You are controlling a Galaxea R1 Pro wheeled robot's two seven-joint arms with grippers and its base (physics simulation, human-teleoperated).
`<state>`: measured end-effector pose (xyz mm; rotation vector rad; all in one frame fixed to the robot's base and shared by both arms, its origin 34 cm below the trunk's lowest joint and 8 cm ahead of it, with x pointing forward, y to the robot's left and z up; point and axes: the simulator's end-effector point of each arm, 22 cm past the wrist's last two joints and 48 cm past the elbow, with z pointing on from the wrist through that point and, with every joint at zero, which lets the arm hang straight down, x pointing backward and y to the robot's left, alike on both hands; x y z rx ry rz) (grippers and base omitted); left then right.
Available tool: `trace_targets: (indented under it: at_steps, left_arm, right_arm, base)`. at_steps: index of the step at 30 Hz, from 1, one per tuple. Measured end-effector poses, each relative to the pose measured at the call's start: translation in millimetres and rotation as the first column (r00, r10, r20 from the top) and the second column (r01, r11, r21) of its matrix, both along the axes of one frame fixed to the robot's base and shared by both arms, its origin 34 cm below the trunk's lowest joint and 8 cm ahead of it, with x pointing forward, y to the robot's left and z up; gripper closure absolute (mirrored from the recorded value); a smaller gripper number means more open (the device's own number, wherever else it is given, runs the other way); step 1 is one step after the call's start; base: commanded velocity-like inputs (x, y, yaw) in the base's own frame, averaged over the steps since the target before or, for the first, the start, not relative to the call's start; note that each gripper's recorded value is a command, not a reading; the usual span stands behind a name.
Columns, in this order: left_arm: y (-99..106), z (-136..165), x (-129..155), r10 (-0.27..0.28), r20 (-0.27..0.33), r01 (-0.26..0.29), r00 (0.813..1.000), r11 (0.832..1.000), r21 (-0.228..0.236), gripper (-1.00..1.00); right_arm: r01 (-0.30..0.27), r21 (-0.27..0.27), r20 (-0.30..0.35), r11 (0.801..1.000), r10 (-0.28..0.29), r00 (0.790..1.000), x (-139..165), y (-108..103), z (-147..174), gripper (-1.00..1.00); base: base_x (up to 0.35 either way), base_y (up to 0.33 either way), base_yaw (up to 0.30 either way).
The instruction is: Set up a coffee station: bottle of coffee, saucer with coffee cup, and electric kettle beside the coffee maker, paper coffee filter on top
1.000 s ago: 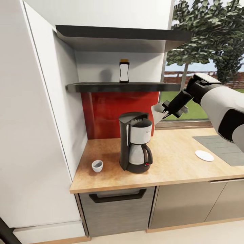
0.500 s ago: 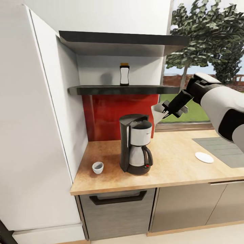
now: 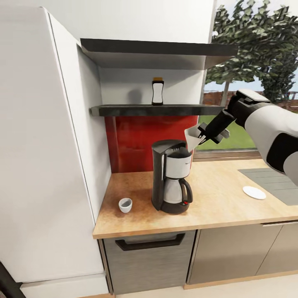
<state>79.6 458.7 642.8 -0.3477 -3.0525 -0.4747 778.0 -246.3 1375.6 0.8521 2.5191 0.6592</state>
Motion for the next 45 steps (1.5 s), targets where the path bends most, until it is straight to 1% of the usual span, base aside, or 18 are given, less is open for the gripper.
trace_targets:
  at_steps: [8,22,29,45]
  left_arm:
    - [0.0,0.0,0.2,0.000,0.002,0.000,1.000,1.000,0.000,-1.00]
    - [-0.1,0.0,0.3,-0.001,0.001,0.001,1.000,1.000,0.000,-1.00]
    - [0.0,0.0,0.3,0.000,0.002,0.000,1.000,1.000,0.000,-1.00]
    - [0.2,0.1,0.2,0.009,0.004,-0.009,1.000,1.000,0.001,-1.00]
  right_arm:
    - [0.000,0.000,0.000,1.000,0.000,1.000,-0.2,-0.1,0.1,1.00]
    - [0.002,-0.004,0.000,1.000,-0.002,1.000,0.0,-1.6,-0.2,1.00]
    - [0.004,-0.005,0.000,1.000,-0.004,1.000,-0.1,-2.8,-0.2,1.00]
    - [0.008,-0.008,-0.001,1.000,-0.008,1.000,0.0,-5.1,-0.5,1.00]
  base:
    - [0.038,0.079,0.000]
    - [0.004,0.007,0.000]
    - [0.099,0.076,0.000]
    - [0.005,0.004,0.000]
